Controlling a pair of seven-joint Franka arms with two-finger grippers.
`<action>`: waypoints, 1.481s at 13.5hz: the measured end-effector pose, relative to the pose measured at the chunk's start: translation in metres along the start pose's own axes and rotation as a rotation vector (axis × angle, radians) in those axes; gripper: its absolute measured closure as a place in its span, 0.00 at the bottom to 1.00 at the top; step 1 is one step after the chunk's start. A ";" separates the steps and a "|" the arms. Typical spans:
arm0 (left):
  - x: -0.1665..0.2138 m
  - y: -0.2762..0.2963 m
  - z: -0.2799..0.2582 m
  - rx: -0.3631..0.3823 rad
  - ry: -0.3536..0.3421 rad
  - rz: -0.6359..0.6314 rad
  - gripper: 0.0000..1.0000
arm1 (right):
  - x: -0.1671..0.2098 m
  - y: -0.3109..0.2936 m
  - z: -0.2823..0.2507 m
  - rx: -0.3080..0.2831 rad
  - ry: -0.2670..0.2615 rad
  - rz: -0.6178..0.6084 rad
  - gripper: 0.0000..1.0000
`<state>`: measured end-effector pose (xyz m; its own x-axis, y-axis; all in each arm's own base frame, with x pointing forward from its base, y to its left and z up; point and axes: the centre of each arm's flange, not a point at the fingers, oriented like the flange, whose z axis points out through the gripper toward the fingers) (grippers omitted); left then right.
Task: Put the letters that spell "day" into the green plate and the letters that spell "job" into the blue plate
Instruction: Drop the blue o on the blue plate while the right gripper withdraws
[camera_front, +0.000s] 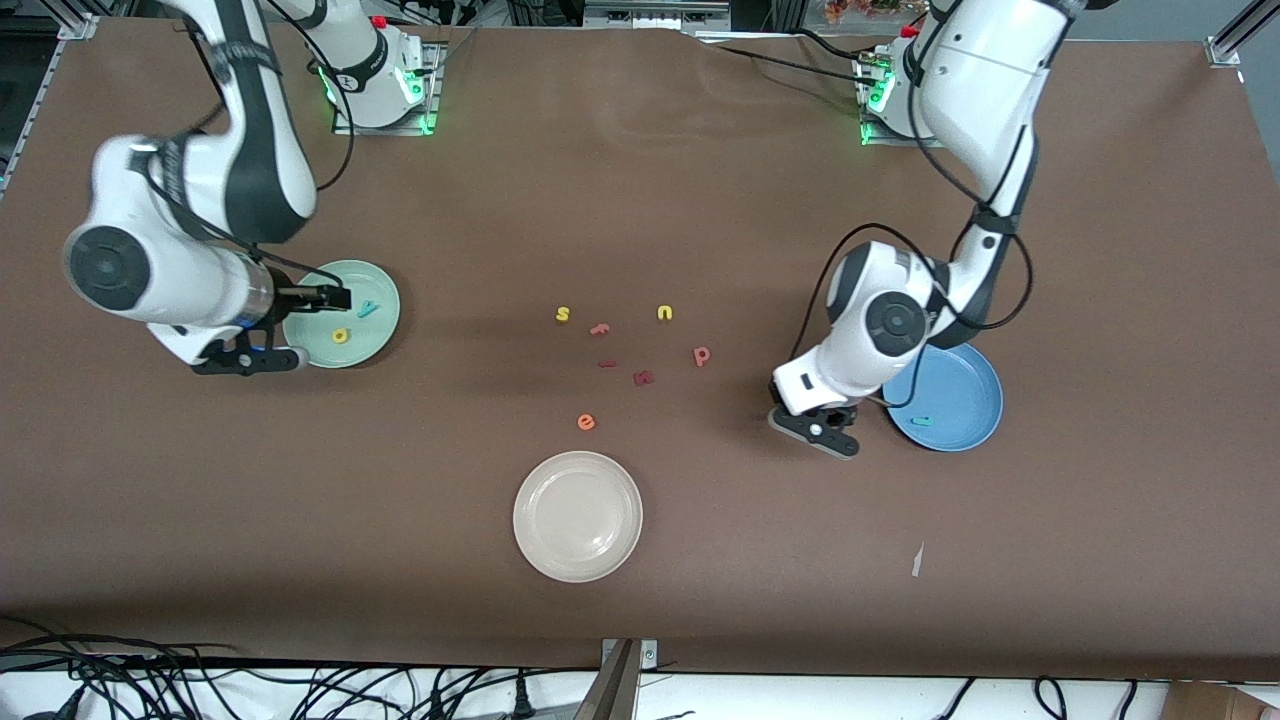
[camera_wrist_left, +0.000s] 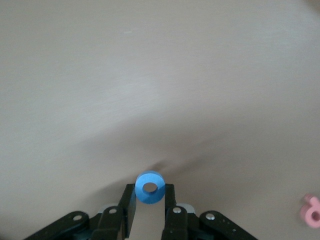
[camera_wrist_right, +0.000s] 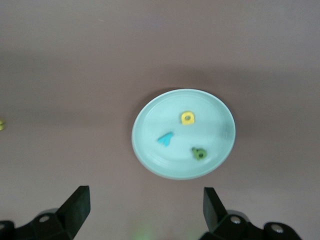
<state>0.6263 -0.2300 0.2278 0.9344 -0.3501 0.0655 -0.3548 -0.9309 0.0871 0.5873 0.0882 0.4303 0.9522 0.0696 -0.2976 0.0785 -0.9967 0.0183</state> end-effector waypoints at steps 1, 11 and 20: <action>-0.008 -0.016 -0.007 0.000 -0.010 -0.025 0.73 | -0.008 -0.003 -0.034 0.003 0.002 -0.008 0.00; -0.118 -0.179 -0.059 -0.007 -0.041 0.055 0.72 | -0.039 -0.013 -0.105 -0.006 -0.062 -0.026 0.00; -0.106 -0.135 -0.052 -0.038 -0.036 0.108 0.56 | -0.049 -0.001 -0.111 -0.033 0.062 -0.099 0.00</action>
<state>0.5736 -0.0622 0.2611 0.8910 -0.4521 0.0409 -0.4536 -0.8831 0.1196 0.5735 0.0900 0.5509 0.9557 0.1706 -0.2399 0.1815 -0.9831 0.0240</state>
